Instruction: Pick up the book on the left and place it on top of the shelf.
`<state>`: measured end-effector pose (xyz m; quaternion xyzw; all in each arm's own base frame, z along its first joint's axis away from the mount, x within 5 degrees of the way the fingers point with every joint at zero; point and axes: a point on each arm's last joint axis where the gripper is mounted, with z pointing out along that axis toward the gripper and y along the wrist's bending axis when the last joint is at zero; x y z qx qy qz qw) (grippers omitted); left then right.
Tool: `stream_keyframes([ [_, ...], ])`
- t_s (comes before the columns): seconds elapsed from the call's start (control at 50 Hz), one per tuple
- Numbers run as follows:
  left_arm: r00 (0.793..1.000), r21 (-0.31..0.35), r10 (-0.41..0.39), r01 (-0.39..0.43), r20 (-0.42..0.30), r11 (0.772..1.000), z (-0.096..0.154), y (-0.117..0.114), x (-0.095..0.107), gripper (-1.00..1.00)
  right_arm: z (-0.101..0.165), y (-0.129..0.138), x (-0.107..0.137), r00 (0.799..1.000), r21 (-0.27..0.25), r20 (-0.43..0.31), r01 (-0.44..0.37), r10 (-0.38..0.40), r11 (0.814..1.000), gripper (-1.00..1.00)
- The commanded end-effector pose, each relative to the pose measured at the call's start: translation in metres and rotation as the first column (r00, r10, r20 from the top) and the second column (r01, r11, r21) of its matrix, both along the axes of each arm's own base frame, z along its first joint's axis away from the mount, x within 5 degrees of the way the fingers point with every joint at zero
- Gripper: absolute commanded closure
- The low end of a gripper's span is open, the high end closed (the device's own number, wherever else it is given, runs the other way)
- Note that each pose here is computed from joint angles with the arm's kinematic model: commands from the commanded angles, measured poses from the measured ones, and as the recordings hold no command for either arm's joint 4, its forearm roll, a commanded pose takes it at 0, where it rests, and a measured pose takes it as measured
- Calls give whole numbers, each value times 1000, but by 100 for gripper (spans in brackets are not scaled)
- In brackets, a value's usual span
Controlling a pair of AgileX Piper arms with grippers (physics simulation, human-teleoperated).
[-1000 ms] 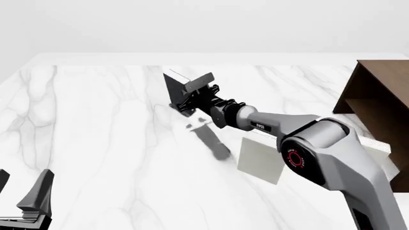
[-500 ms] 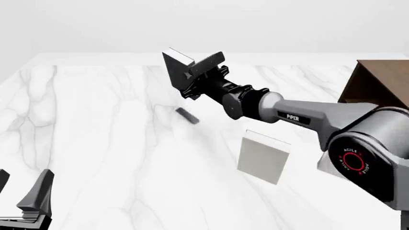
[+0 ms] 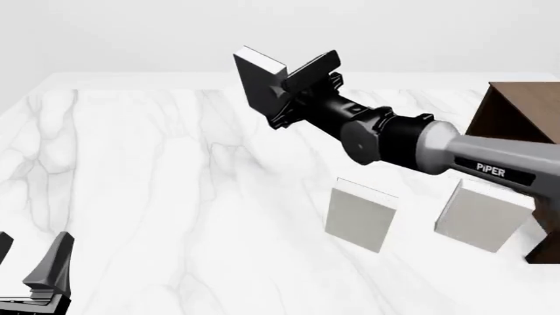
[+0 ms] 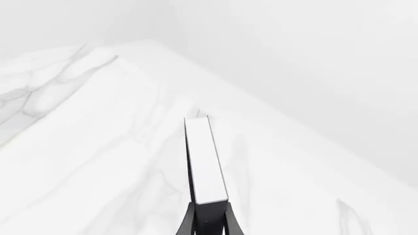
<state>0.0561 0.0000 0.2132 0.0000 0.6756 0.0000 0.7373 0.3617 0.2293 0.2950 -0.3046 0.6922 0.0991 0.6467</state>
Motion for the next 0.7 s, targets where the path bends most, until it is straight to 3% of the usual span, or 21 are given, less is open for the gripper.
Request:
stream_keyframes([
  [0.02, 1000, 0, 0, 0, 0, 1000, 0, 0, 0, -100, 32, -28, -34, 999, 20, 47, 13, -14, 1000, 100],
  [0.5, 1000, 0, 0, 0, 0, 1000, 0, 0, 0, -100, 78, -95, -109, 986, 33, 149, 73, -77, 997, 100],
  [0.7, 1000, 0, 0, 0, 0, 1000, 0, 0, 0, -100, 84, -123, -143, 976, 29, 189, 106, -110, 994, 100],
])
